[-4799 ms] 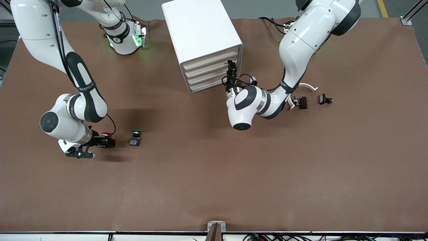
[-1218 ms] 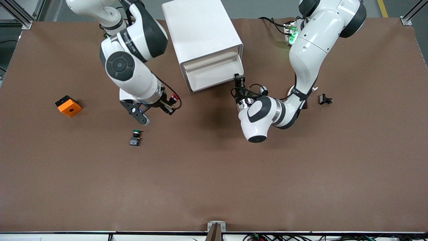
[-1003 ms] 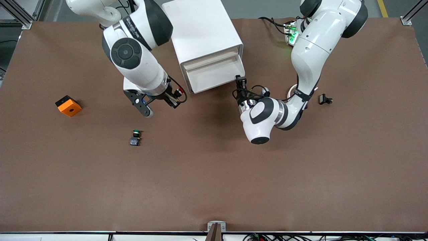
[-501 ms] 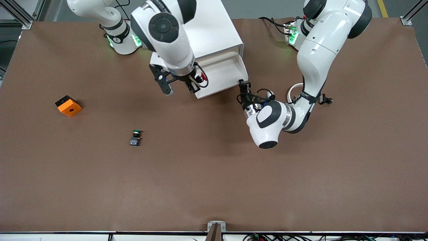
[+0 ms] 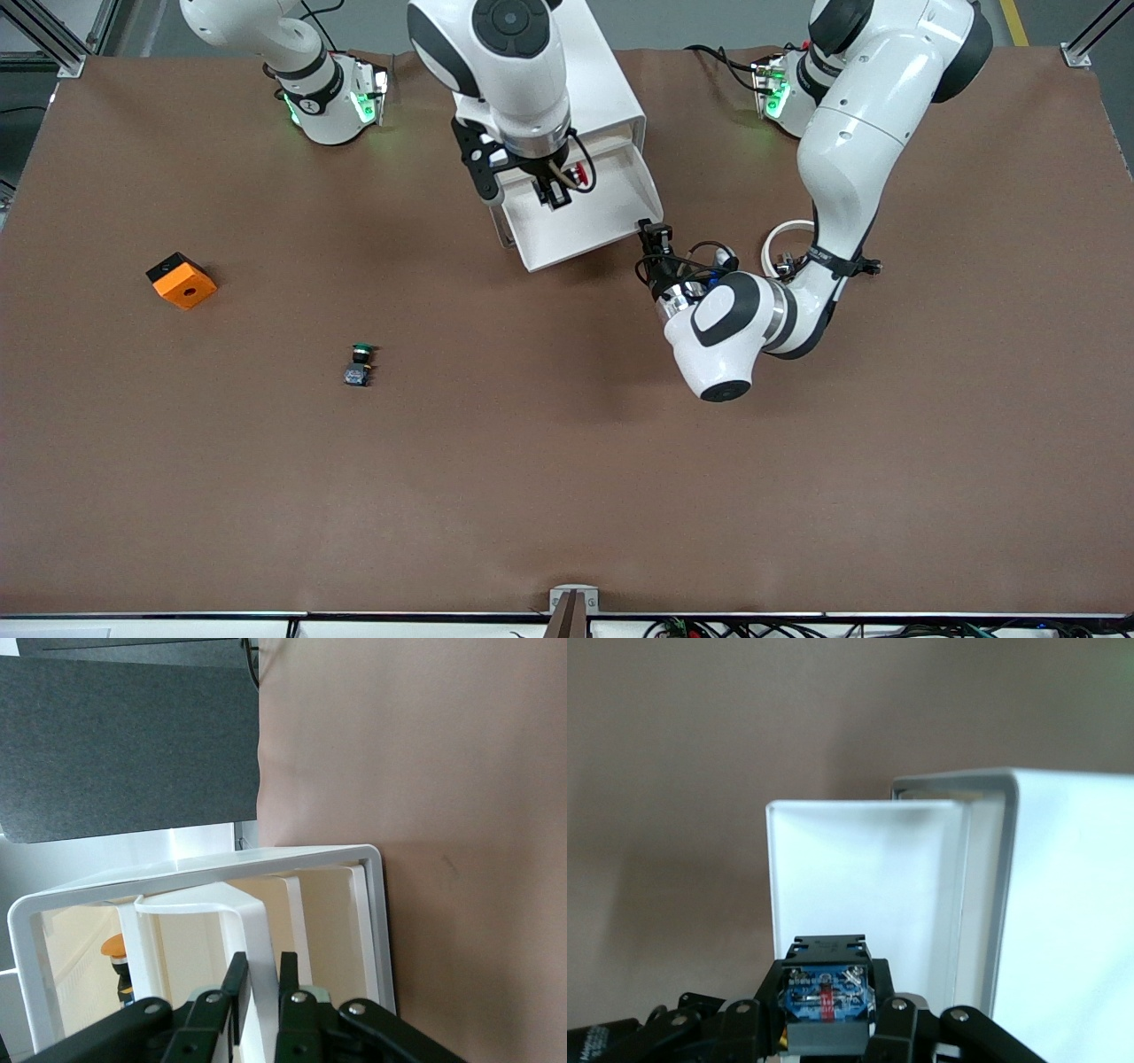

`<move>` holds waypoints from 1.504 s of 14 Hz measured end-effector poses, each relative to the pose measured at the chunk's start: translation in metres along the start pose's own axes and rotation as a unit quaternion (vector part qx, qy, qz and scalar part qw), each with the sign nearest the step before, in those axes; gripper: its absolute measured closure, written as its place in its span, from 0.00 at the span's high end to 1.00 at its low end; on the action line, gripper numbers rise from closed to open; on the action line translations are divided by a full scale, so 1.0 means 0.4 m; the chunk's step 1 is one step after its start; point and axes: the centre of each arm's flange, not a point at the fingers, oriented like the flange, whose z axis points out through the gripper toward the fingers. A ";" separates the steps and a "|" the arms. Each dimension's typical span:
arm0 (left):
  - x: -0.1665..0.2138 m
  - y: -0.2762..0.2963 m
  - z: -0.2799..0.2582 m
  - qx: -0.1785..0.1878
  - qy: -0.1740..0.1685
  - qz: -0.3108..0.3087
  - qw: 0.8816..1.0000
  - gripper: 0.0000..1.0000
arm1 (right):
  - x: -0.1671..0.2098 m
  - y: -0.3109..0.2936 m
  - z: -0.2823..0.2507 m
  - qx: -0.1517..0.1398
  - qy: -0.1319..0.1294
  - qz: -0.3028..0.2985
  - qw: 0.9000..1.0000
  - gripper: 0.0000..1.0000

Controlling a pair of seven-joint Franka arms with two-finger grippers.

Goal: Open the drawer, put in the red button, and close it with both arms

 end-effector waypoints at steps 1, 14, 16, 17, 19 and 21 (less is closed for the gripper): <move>0.004 0.000 -0.009 -0.002 -0.003 0.000 1.000 0.18 | -0.016 0.006 0.004 0.002 -0.001 0.005 1.000 0.41; 0.031 0.007 -0.036 -0.011 -0.001 -0.006 1.000 0.88 | -0.156 0.004 0.268 0.007 0.011 0.064 0.998 0.41; 0.031 0.007 -0.036 -0.011 -0.001 -0.006 1.000 1.00 | -0.159 0.004 0.288 0.004 0.015 0.068 0.998 0.41; 0.031 0.007 -0.037 -0.012 -0.001 -0.005 1.000 1.00 | -0.159 0.001 0.300 0.003 0.017 0.071 0.997 0.41; 0.034 0.006 -0.046 -0.017 0.000 0.003 1.000 1.00 | -0.158 -0.009 0.327 0.004 0.018 0.080 0.997 0.41; 0.046 0.004 -0.063 -0.028 0.009 0.025 0.999 1.00 | -0.155 -0.015 0.349 0.003 0.021 0.084 0.996 0.41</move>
